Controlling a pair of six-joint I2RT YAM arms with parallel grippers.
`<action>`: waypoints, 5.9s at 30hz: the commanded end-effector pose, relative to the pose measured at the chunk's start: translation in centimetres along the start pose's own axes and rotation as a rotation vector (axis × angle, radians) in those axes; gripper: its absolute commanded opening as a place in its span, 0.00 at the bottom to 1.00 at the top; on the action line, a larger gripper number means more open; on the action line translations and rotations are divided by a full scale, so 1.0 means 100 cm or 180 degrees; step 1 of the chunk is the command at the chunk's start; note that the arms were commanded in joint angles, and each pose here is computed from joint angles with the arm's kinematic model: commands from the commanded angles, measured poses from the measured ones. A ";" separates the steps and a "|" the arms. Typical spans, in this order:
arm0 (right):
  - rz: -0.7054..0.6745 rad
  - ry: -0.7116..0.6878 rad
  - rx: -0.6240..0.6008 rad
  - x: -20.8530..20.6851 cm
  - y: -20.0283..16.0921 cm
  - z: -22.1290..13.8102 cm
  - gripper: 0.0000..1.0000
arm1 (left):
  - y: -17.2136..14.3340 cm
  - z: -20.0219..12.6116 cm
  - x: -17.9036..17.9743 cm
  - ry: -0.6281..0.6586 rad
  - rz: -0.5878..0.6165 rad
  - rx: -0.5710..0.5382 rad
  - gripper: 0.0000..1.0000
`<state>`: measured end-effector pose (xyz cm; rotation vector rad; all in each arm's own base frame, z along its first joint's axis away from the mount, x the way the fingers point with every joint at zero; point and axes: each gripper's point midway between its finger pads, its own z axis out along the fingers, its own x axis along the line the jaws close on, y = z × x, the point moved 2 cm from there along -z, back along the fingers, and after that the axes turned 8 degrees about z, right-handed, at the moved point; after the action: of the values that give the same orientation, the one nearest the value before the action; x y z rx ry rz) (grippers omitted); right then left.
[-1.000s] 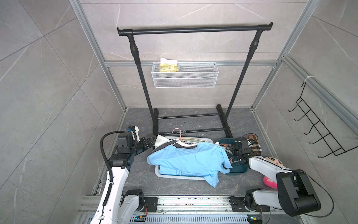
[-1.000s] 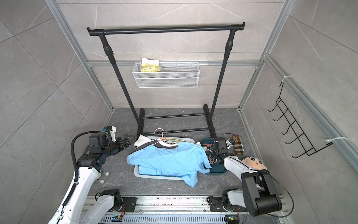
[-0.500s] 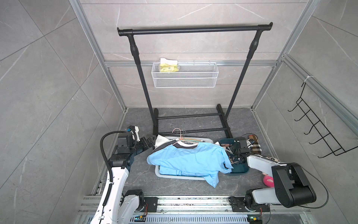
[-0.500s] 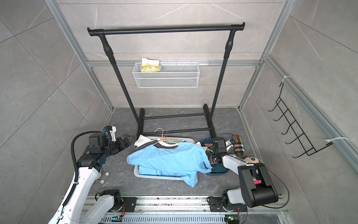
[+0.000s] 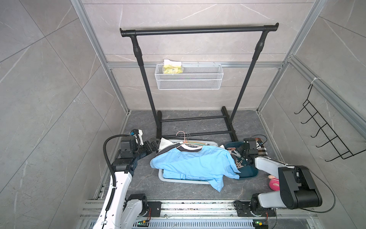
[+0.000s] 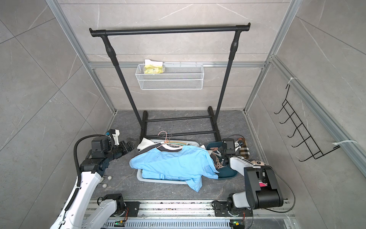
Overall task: Use clothespins to secure the t-shirt on both sides of the hanger
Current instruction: Pick up the clothespin from the storage box, then open the clothespin, then clamp the T-shirt on the hanger, then pick up the hanger from the basket.
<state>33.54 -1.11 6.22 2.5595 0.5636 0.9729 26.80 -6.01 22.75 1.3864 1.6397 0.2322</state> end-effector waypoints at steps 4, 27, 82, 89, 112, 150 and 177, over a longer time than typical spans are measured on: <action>-0.0046 0.0103 0.0177 0.006 -0.003 -0.016 0.07 | 0.010 -0.005 -0.014 -0.0214 0.0115 -0.0140 0.95; -0.1828 0.2581 0.0830 0.156 -0.011 -0.253 0.00 | -0.046 -0.008 -0.207 -0.1335 0.3616 0.0030 0.95; -0.2421 0.3001 0.0768 0.202 -0.101 -0.348 0.96 | -0.044 -0.015 -0.256 -0.2030 0.4281 -0.1498 0.00; -0.2825 0.3388 0.1489 0.220 -0.157 -0.362 0.94 | -0.043 -0.014 -0.259 -0.2111 0.4146 -0.1466 0.00; -0.2616 0.3175 0.1273 0.229 -0.162 -0.339 0.57 | -0.051 -0.016 -0.260 -0.2300 0.4176 -0.1456 0.00; -0.4995 0.3100 0.0243 0.228 -0.133 -0.258 0.00 | 0.035 0.040 -0.196 -0.1080 0.2283 -0.0296 0.63; -0.7005 0.3432 0.0382 0.170 -0.177 -0.191 0.00 | 0.017 0.072 -0.169 -0.0806 0.2338 0.0081 0.64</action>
<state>28.98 25.63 21.69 0.0724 2.4910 0.9097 31.50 -22.47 27.28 1.9338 0.9013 0.4224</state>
